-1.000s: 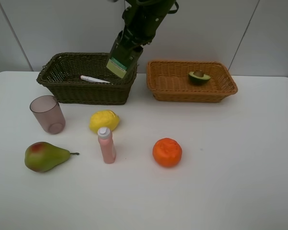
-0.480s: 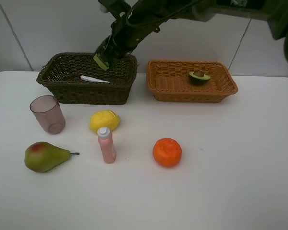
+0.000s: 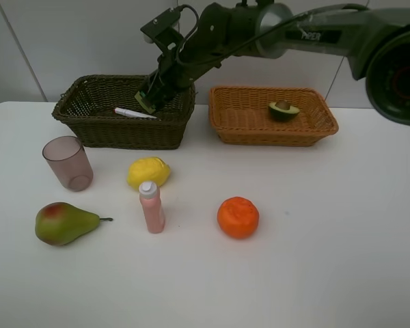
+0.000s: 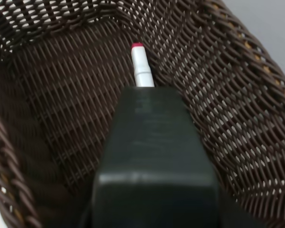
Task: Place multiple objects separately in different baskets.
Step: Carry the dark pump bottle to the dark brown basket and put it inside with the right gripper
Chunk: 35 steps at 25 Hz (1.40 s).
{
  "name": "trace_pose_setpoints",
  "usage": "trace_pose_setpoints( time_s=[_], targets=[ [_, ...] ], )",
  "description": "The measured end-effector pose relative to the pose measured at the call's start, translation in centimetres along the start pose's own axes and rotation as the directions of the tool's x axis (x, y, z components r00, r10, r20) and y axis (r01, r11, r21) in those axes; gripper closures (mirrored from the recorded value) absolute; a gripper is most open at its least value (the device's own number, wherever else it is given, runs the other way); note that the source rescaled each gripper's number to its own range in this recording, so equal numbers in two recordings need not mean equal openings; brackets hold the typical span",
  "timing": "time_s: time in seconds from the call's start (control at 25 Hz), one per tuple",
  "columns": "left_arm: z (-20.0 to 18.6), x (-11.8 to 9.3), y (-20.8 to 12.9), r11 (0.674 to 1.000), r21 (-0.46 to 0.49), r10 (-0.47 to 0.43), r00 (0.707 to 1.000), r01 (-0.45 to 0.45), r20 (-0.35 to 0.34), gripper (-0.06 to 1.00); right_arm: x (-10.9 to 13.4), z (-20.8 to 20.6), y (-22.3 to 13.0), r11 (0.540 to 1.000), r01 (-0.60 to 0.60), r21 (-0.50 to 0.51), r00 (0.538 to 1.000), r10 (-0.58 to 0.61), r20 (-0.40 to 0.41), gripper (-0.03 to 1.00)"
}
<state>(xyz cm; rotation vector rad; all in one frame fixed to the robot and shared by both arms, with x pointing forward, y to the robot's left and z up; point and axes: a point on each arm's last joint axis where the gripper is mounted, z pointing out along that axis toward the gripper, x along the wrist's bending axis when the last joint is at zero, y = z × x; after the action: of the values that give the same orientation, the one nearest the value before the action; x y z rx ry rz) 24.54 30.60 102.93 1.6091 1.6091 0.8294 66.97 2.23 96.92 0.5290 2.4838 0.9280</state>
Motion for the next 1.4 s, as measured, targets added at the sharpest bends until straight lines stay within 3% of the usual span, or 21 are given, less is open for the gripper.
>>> trace_pose_setpoints(
  time_s=[0.36, 0.44, 0.52, 0.64, 0.8, 1.4],
  targets=[
    [0.00, 0.00, 0.00, 1.000, 0.000, 0.000, 1.000, 0.000, 0.000, -0.05, 0.01, 0.00, -0.01, 1.000, 0.000, 0.001, 1.000, 0.000, -0.001, 0.67],
    [0.00, 0.00, 0.00, 1.000, 0.000, 0.000, 1.000, 0.000, 0.000, -0.05, 0.00, 0.00, 0.01, 1.000, -0.002, -0.002, 1.000, 0.002, 0.000, 0.49],
    [0.00, 0.00, 0.00, 1.000, 0.000, 0.000, 1.000, 0.000, 0.000, -0.05, -0.05, -0.04, 0.09, 1.000, -0.002, -0.008, 1.000, 0.002, 0.005, 0.19],
    [0.00, 0.00, 0.00, 1.000, 0.000, 0.000, 1.000, 0.000, 0.000, -0.05, -0.06, -0.04, 0.10, 1.000, -0.002, -0.009, 1.000, 0.002, 0.005, 0.02],
    [0.00, 0.00, 0.00, 1.000, 0.000, 0.000, 1.000, 0.000, 0.000, -0.05, -0.07, -0.04, 0.12, 1.000, -0.003, -0.011, 1.000, 0.003, 0.007, -0.02],
    [0.00, 0.00, 0.00, 1.000, 0.000, 0.000, 1.000, 0.000, 0.000, -0.05, 0.19, -0.09, 0.00, 1.000, -0.023, 0.006, 0.999, 0.023, -0.023, -0.02]
  ],
)
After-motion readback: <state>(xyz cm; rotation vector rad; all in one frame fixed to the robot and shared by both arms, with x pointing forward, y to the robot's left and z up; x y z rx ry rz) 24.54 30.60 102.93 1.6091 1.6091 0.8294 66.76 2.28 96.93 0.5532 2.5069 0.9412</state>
